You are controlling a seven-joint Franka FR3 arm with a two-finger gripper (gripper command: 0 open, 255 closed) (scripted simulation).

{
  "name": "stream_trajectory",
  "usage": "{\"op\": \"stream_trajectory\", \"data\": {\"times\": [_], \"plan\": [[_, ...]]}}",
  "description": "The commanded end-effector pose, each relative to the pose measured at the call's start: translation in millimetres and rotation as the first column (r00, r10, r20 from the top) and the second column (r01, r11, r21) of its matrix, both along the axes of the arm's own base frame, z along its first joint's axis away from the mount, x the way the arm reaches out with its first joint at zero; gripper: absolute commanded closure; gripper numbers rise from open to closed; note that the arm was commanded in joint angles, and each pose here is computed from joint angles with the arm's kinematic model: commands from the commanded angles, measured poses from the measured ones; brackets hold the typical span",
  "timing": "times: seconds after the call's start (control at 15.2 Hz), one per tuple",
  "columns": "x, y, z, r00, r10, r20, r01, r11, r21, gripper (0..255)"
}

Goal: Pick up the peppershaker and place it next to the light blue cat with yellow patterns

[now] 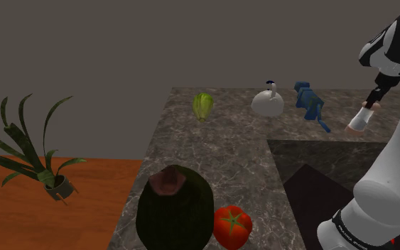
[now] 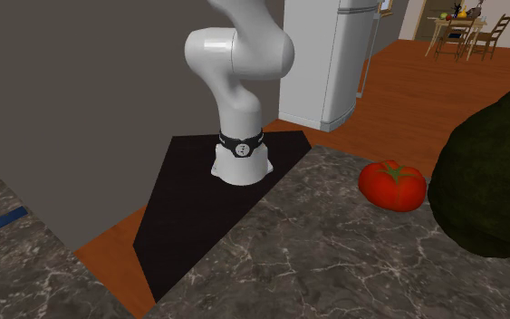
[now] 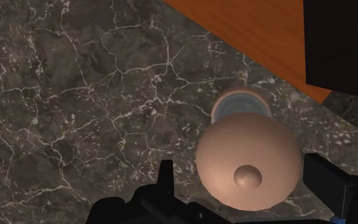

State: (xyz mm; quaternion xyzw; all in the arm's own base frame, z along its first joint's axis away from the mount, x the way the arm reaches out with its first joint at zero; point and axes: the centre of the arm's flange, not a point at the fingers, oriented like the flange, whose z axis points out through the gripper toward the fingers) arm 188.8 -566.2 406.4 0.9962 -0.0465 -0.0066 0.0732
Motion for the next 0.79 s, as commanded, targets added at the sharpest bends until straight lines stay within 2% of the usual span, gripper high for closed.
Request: {"op": "stream_trajectory", "data": {"times": [0.0,0.2,0.73], "plan": [[0.3,1.9,13.1,1.0,0.0,0.0,0.0,1.0,0.0,0],[1.0,7.2,49.5,1.0,0.0,0.0,0.0,1.0,0.0,0],[1.0,7.2,49.5,1.0,0.0,0.0,0.0,1.0,0.0,0]]}}
